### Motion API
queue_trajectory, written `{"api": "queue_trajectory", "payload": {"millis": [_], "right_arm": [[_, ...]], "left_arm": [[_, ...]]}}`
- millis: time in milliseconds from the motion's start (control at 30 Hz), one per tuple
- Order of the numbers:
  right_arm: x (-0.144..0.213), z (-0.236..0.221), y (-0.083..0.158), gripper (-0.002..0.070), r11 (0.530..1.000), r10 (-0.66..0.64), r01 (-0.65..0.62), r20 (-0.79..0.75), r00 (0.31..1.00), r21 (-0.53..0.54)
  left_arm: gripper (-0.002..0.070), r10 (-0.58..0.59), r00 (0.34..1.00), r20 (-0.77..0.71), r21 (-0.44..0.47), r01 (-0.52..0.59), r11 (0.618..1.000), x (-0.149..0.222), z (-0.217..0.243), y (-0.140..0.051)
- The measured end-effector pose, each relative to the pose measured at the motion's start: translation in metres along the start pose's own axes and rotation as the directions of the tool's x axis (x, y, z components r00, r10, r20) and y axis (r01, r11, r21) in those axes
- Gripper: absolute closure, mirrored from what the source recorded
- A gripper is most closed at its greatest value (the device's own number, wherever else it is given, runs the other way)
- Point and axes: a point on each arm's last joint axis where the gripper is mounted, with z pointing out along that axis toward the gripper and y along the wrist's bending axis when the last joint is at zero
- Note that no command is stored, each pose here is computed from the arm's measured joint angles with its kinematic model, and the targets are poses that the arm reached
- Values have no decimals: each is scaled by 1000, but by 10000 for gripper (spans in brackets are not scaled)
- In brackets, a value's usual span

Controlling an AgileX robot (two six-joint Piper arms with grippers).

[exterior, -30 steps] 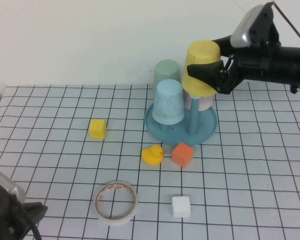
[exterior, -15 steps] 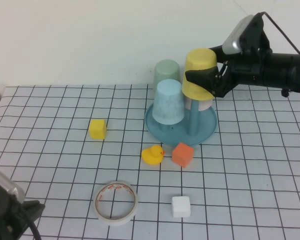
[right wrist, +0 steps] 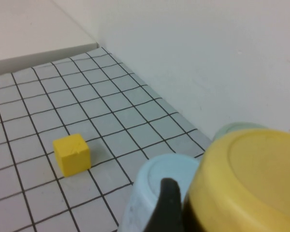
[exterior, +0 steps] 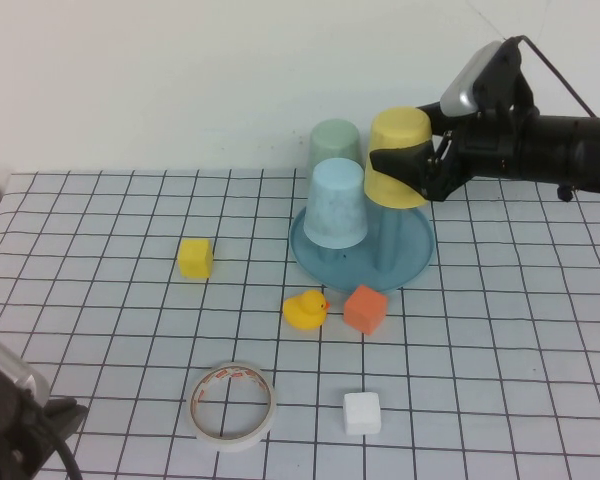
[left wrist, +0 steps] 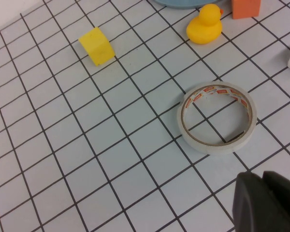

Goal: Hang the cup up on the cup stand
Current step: Place the cup on the cup holder

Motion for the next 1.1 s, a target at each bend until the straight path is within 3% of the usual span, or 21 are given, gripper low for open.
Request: {"api": "queue_trajectory", "payload": {"millis": [333, 967, 1100], "right_arm": [[6, 0, -9, 85, 988, 122, -118, -42, 992, 101], [5, 0, -7, 78, 987, 136, -133, -32, 990, 85], [4, 0, -7, 76, 975, 208, -205, -24, 978, 83]], "left_arm": [[675, -6, 1000, -23, -4, 6, 1000, 2, 0, 0], [675, -27, 998, -48, -9, 27, 1000, 4, 0, 1], [675, -40, 998, -48, -10, 40, 999, 4, 0, 1]]}}
